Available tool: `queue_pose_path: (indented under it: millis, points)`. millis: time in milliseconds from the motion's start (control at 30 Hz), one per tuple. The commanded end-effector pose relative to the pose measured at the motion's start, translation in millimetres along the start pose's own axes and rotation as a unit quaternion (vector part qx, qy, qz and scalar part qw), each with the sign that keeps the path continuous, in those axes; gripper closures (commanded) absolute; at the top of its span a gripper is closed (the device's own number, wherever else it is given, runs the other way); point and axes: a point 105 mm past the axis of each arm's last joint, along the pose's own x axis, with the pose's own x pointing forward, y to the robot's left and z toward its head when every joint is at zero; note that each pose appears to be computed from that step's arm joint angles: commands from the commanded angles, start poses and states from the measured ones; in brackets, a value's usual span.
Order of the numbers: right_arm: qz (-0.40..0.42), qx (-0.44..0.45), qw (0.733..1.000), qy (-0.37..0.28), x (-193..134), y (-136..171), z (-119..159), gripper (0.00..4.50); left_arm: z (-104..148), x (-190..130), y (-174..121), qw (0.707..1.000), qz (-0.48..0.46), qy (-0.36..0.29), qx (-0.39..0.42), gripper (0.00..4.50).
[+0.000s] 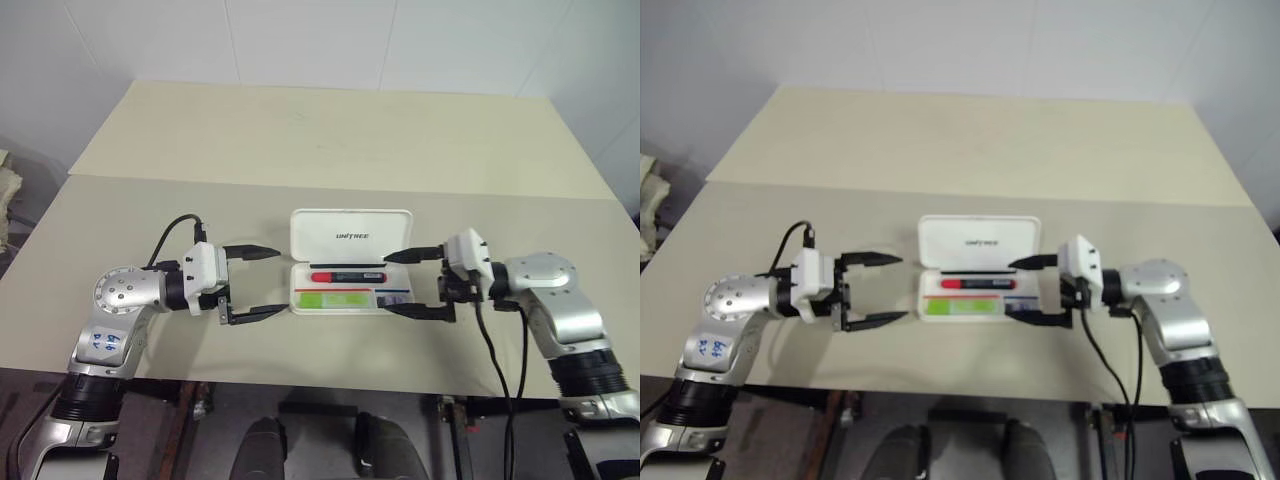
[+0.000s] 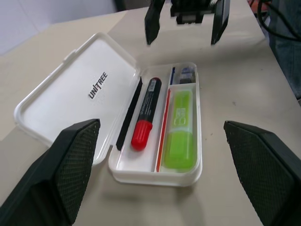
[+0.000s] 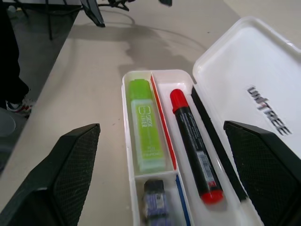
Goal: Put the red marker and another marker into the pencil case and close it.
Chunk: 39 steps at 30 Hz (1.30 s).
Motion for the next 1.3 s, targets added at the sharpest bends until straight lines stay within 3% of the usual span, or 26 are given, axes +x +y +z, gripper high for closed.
queue_pose_path:
  millis: [33,367,400,667,900,1067,1300]
  points:
    - [-0.03,-0.031,0.999,-0.004,-18,-6,16,0.0,8,-8,3,1.0,0.004,-0.018,0.005,0.84]
    - [-0.064,-0.057,0.996,0.024,-43,-19,23,0.0,-4,-27,21,0.998,0.063,-0.007,-0.005,4.31]
    - [-0.064,-0.058,0.996,0.024,-43,-19,23,0.0,-5,-27,22,0.998,0.068,-0.008,-0.006,4.49]
    - [-0.071,-0.069,0.995,0.025,-41,-24,24,0.0,-30,-29,45,0.979,0.198,0.03,-0.034,4.49]
    - [-0.072,-0.075,0.994,0.023,-36,-26,23,0.0,-57,-5,70,0.959,0.264,0.061,-0.087,4.49]
    - [-0.072,-0.074,0.994,0.02,-33,-24,23,0.0,-52,23,86,0.965,0.24,0.05,-0.095,4.49]
    - [-0.076,-0.071,0.994,0.016,-29,-22,22,0.0,-25,42,85,0.983,0.173,-0.023,-0.065,4.49]
